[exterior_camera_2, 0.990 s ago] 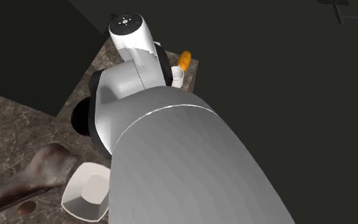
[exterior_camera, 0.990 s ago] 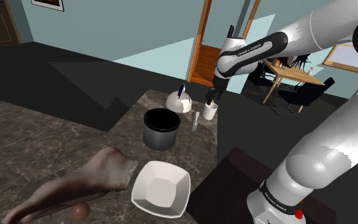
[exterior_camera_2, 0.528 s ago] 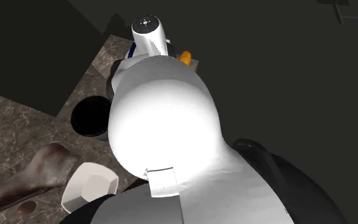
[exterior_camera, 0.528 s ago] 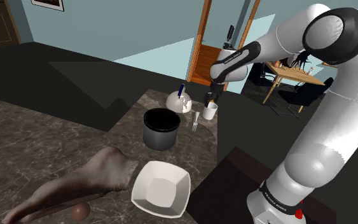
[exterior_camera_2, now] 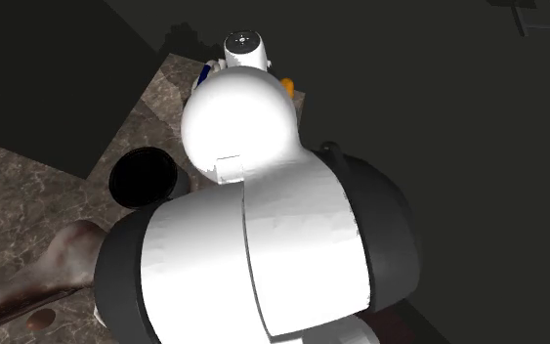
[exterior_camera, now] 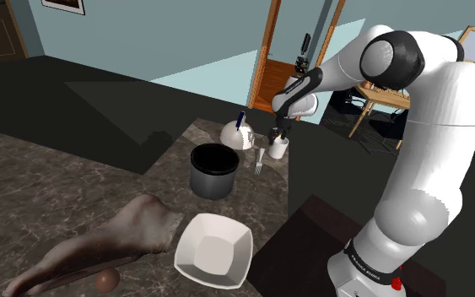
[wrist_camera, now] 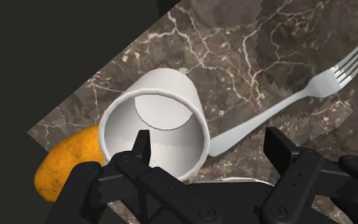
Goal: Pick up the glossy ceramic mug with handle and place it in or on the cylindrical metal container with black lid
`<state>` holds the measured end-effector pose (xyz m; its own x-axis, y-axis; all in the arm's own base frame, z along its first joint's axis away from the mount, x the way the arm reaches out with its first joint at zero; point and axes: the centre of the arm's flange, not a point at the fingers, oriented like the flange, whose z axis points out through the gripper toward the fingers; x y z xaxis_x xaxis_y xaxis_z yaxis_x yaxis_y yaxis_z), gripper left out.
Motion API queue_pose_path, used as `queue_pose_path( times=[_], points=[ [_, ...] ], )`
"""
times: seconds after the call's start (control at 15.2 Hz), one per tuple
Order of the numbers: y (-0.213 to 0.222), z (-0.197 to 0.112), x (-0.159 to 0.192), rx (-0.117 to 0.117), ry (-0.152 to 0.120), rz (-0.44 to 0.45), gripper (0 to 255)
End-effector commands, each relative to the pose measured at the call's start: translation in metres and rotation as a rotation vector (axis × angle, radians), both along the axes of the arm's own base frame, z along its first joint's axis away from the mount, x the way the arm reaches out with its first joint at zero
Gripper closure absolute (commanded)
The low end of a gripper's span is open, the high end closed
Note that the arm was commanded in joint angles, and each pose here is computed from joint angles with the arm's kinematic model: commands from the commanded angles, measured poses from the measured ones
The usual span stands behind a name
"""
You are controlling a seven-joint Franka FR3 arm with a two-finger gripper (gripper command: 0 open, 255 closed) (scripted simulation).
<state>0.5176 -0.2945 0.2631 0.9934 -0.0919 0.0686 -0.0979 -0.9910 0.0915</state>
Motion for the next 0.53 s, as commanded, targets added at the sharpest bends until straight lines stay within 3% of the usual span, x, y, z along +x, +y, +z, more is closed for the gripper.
queue_pose_path(
  times=[0.0, 0.26, 0.46],
  points=[
    [-0.002, -0.010, 0.001, 0.000, -0.001, 0.000, 0],
    [-0.005, -0.034, 0.003, 0.000, -0.001, 0.000, 0],
    [-0.005, -0.034, 0.003, 0.000, -0.001, 0.000, 0]
  ],
)
